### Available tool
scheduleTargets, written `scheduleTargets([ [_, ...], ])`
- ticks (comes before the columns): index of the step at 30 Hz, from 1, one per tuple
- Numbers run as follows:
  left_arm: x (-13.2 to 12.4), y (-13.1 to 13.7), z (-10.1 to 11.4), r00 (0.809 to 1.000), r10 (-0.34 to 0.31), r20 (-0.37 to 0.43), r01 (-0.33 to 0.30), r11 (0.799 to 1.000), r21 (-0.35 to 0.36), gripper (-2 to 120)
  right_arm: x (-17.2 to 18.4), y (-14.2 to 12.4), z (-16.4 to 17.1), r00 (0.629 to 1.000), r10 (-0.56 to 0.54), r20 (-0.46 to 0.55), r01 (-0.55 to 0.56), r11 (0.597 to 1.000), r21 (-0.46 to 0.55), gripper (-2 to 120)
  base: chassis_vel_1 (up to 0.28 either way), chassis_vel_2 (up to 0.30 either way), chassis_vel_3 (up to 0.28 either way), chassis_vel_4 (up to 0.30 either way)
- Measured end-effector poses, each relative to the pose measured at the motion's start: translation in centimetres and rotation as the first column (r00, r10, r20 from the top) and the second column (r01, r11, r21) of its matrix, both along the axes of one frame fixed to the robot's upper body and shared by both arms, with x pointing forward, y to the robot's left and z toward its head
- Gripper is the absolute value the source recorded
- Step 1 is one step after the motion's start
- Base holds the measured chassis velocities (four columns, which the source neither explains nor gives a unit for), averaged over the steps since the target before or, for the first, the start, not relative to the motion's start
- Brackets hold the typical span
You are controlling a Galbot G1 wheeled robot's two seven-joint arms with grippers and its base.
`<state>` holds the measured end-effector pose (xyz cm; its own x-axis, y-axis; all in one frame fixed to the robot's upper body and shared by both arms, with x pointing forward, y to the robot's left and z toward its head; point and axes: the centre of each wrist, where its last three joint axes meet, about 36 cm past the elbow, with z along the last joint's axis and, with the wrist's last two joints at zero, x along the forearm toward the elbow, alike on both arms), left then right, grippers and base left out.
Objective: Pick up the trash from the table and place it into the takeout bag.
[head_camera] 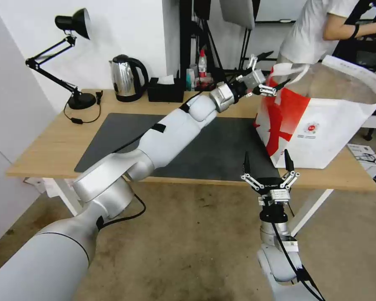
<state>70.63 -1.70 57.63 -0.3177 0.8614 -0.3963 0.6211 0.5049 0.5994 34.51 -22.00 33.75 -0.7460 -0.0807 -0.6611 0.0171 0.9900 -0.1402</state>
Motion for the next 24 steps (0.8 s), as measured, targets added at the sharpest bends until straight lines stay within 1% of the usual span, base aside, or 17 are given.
scheduleTargets([
  [1, 0.2, 0.3, 0.6, 1.000, 0.007, 0.007, -0.007, 1.000, -0.018, 100, 0.0, 0.0, 0.0, 1.000, 0.000, 0.000, 0.000, 1.000, 0.000, 100, 0.000, 0.000, 0.000, 0.000],
  [2, 0.2, 0.3, 0.6, 1.000, 0.007, 0.007, -0.007, 1.000, -0.018, 100, 0.0, 0.0, 0.0, 1.000, 0.000, 0.000, 0.000, 1.000, 0.000, 100, 0.000, 0.000, 0.000, 0.000],
  [6, 0.2, 2.8, 3.1, 0.997, 0.067, 0.047, -0.062, 0.991, -0.115, 100, 0.0, 0.0, 0.0, 1.000, 0.000, 0.000, 0.000, 1.000, 0.000, 100, 0.000, 0.000, 0.000, 0.000],
  [7, 0.2, 2.8, 3.1, 0.997, 0.067, 0.047, -0.062, 0.991, -0.115, 100, 0.0, 0.0, 0.0, 1.000, 0.000, 0.000, 0.000, 1.000, 0.000, 100, 0.000, 0.000, 0.000, 0.000],
  [9, -0.2, 4.4, 4.2, 0.993, 0.094, 0.066, -0.083, 0.983, -0.161, 100, 0.0, 0.0, 0.0, 1.000, 0.000, 0.000, 0.000, 1.000, 0.000, 100, 0.000, 0.000, 0.000, 0.000],
  [11, -0.9, 6.5, 4.8, 0.988, 0.138, 0.066, -0.121, 0.970, -0.213, 100, 0.0, 0.0, 0.0, 1.000, 0.000, 0.000, 0.000, 1.000, 0.000, 100, 0.000, 0.000, 0.000, 0.000],
  [12, -0.9, 6.5, 4.8, 0.988, 0.138, 0.066, -0.121, 0.970, -0.213, 100, 0.0, 0.0, 0.0, 1.000, 0.000, 0.000, 0.000, 1.000, 0.000, 100, 0.000, 0.000, 0.000, 0.000],
  [14, -1.9, 9.1, 5.0, 0.980, 0.192, 0.050, -0.172, 0.946, -0.274, 100, 0.0, 0.0, 0.0, 1.000, 0.000, 0.000, 0.000, 1.000, 0.000, 100, 0.000, 0.000, 0.000, 0.000],
  [15, -2.5, 10.7, 5.0, 0.973, 0.225, 0.038, -0.204, 0.931, -0.304, 100, 0.0, 0.0, 0.0, 1.000, 0.000, 0.000, 0.000, 1.000, 0.000, 100, 0.000, 0.000, 0.000, 0.000],
  [16, -2.5, 10.7, 5.0, 0.973, 0.225, 0.038, -0.204, 0.931, -0.304, 100, 0.0, 0.0, 0.0, 1.000, 0.000, 0.000, 0.000, 1.000, 0.000, 100, 0.000, 0.000, 0.000, 0.000],
  [17, -3.9, 13.1, 4.8, 0.962, 0.273, 0.021, -0.250, 0.905, -0.345, 100, 0.0, 0.0, 0.0, 1.000, 0.000, 0.000, 0.000, 1.000, 0.000, 100, 0.000, 0.000, 0.000, 0.000],
  [18, -4.8, 14.9, 4.5, 0.954, 0.300, 0.009, -0.276, 0.888, -0.369, 100, 0.0, 0.0, 0.0, 1.000, 0.000, 0.000, 0.000, 1.000, 0.000, 100, 0.000, 0.000, 0.000, 0.000],
  [19, -4.8, 14.9, 4.5, 0.954, 0.300, 0.009, -0.276, 0.888, -0.369, 100, 0.0, 0.0, 0.0, 1.000, 0.000, 0.000, 0.000, 1.000, 0.000, 100, 0.000, 0.000, 0.000, 0.000],
  [22, -7.5, 19.6, 3.9, 0.932, 0.363, -0.005, -0.332, 0.846, -0.417, 100, 0.0, 0.0, 0.0, 1.000, 0.000, 0.000, 0.000, 1.000, 0.000, 100, 0.000, 0.000, 0.000, 0.000],
  [23, -7.5, 19.6, 3.9, 0.932, 0.363, -0.005, -0.332, 0.846, -0.417, 100, 0.0, 0.0, 0.0, 1.000, 0.000, 0.000, 0.000, 1.000, 0.000, 100, 0.000, 0.000, 0.000, 0.000],
  [24, -8.6, 21.6, 3.5, 0.922, 0.388, -0.011, -0.353, 0.828, -0.435, 100, 0.0, 0.0, 0.0, 1.000, 0.000, 0.000, 0.000, 1.000, 0.000, 100, 0.000, 0.000, 0.000, 0.000],
])
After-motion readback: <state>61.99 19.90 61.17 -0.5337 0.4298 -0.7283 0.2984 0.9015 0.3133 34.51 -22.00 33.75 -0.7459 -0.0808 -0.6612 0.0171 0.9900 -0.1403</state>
